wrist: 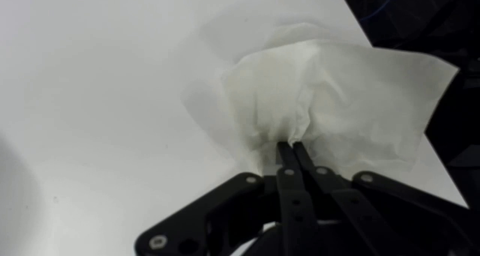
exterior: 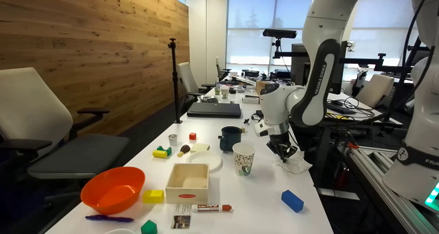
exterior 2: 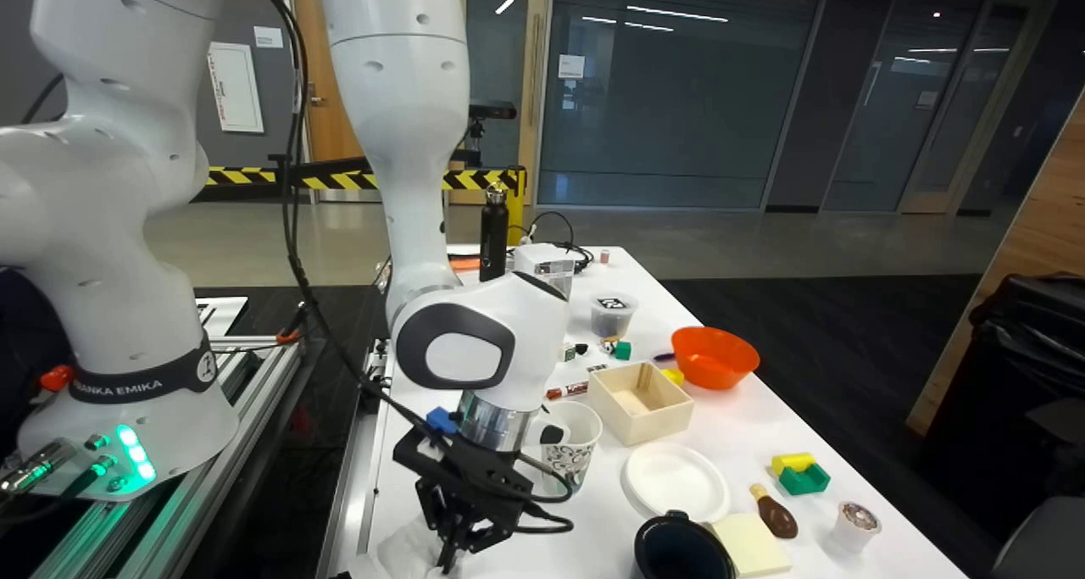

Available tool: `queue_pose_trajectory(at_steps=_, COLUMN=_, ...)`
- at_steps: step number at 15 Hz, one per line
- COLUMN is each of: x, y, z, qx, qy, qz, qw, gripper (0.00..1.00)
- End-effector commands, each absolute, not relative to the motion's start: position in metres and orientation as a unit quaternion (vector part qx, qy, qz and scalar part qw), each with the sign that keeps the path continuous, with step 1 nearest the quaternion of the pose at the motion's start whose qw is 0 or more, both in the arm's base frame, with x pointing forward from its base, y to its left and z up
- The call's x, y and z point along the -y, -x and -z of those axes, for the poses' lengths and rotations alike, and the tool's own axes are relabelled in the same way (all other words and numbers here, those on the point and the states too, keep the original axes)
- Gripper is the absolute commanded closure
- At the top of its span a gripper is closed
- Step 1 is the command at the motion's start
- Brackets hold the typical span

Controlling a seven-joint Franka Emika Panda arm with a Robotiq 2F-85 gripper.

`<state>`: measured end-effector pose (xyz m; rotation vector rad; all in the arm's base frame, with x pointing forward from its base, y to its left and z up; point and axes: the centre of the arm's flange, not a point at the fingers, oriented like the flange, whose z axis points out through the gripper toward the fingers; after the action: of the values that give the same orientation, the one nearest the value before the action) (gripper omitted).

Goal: Move the napkin backwards.

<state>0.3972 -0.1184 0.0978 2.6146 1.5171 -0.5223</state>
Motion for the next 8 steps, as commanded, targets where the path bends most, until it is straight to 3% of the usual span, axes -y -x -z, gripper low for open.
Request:
queue_pose_trajectory(at_steps=1, x=0.109, y=-0.403, z=-0.119, qx=-0.494, qy=-0.853, qz=0.162, qw=0.037, gripper=1.00)
queue_pose_trajectory(at_steps=8, x=0.095, y=-0.425, z=-0.139, qx=-0.485, qy=-0.867, qz=0.110, qw=0.039, gripper=1.00)
